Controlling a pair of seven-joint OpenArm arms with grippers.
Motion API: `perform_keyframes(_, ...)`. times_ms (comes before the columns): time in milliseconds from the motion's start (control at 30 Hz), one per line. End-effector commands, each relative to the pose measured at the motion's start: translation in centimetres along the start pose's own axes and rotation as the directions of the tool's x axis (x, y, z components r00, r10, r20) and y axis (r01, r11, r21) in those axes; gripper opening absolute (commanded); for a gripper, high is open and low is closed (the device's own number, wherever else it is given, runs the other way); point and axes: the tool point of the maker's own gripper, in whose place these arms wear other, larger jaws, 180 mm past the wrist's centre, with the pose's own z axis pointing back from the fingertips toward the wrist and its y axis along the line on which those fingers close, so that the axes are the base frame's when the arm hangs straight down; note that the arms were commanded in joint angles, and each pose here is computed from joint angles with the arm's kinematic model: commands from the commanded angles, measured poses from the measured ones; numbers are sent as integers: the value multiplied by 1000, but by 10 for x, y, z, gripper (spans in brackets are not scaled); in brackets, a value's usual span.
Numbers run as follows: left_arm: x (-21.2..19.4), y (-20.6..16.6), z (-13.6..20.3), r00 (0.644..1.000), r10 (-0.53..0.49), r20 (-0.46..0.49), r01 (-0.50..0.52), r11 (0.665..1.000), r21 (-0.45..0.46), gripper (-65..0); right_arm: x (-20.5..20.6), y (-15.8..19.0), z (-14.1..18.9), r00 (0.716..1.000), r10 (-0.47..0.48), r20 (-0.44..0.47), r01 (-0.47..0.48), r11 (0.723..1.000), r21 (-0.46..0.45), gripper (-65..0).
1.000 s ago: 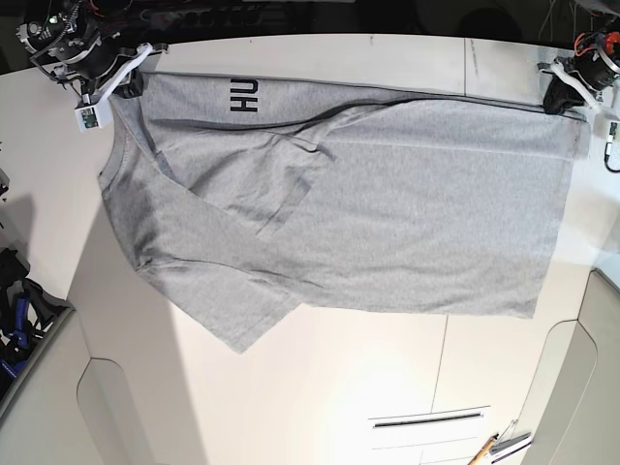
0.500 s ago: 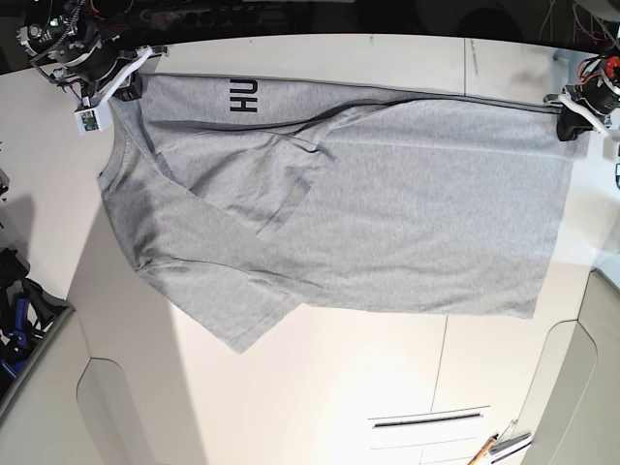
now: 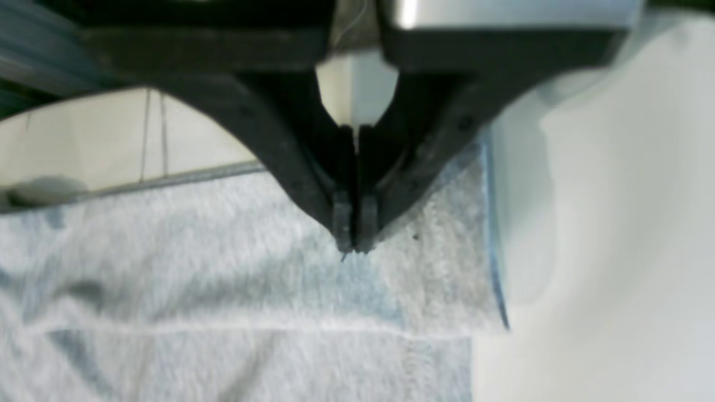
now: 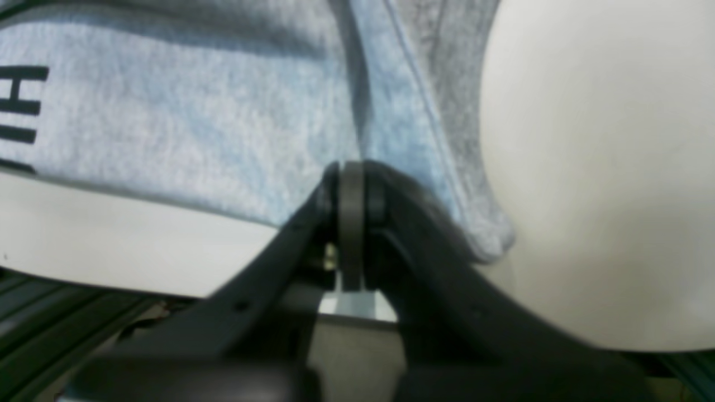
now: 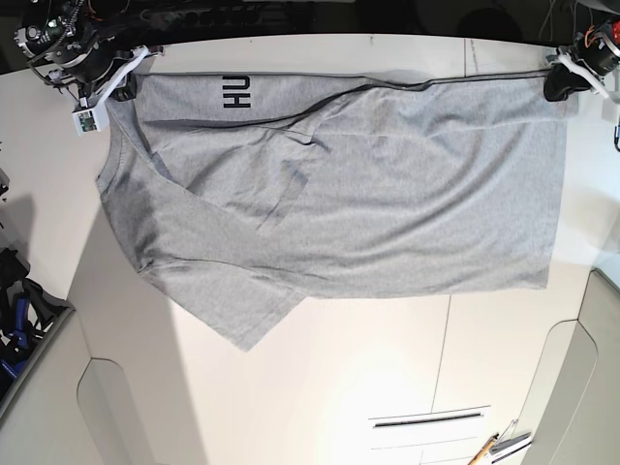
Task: Fold the T-shirt properly
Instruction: 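Release the shoulder edge with the right gripper and grasp the hem corner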
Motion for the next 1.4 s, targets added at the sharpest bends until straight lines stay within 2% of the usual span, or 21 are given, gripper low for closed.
perform_keyframes(0, -16, 8, 7, 995, -30, -90, 34, 999, 38, -650, 5, -8, 5, 1000, 18, 15, -18, 1000, -22, -650)
perform_keyframes(267, -17, 28, 27, 997, -8, -77, 16, 995, 103, -650, 1, -30, 13, 1000, -11, 1, 11, 997, -74, -650)
perform_keyframes(600, -2, 24, 27, 1000, -3, -9, 4, 996, 85, -650, 5, -20, 14, 998, -64, 21, 64, 998, -8, -650)
perform_keyframes(667, 8, 19, 29, 1000, -7, 23, 6, 997, 72, -587, 10, -19, 17, 998, -55, 36, 55, 998, -10, -650)
perform_keyframes(767, 30, 11, 36, 996, -19, 91, 15, 999, 50, -446, 26, -16, 26, 996, -25, 81, 26, 999, -18, -650)
perform_keyframes(800, 36, 9, 39, 993, -28, 112, 23, 999, 48, -423, 32, -15, 30, 995, -12, 101, 14, 1000, -21, -650)
perform_keyframes(867, 49, 6, 45, 988, -48, 148, 41, 998, 49, -421, 50, -12, 40, 987, 21, 159, -15, 999, -35, -650)
perform_keyframes(900, 56, 4, 48, 984, -59, 166, 51, 997, 52, -421, 64, -12, 45, 977, 43, 208, -33, 998, -51, -636)
perform_keyframes(1000, 72, 1, 56, 974, -80, 214, 69, 996, 56, -421, 107, -21, 59, 933, 118, 341, -76, 988, -134, -441)
perform_keyframes(1033, 75, 0, 58, 971, -85, 224, 74, 996, 57, -421, 122, -25, 62, 913, 139, 384, -81, 983, -163, -402)
perform_keyframes(1133, 78, -2, 60, 968, -83, 235, 73, 996, 50, -421, 166, -39, 72, 855, 153, 495, -45, 974, -223, -378)
perform_keyframes(1200, 79, -4, 60, 967, -77, 241, 69, 997, 42, -417, 190, -48, 71, 829, 144, 540, -16, 972, -235, -374)
perform_keyframes(1300, 81, -4, 60, 966, -76, 247, 68, 997, 40, -388, 212, -65, 53, 823, 90, 560, 37, 977, -210, -304)
perform_keyframes(1367, 84, -5, 59, 964, -77, 255, 70, 997, 40, -380, 223, -75, 32, 834, 34, 551, 70, 984, -166, -298)
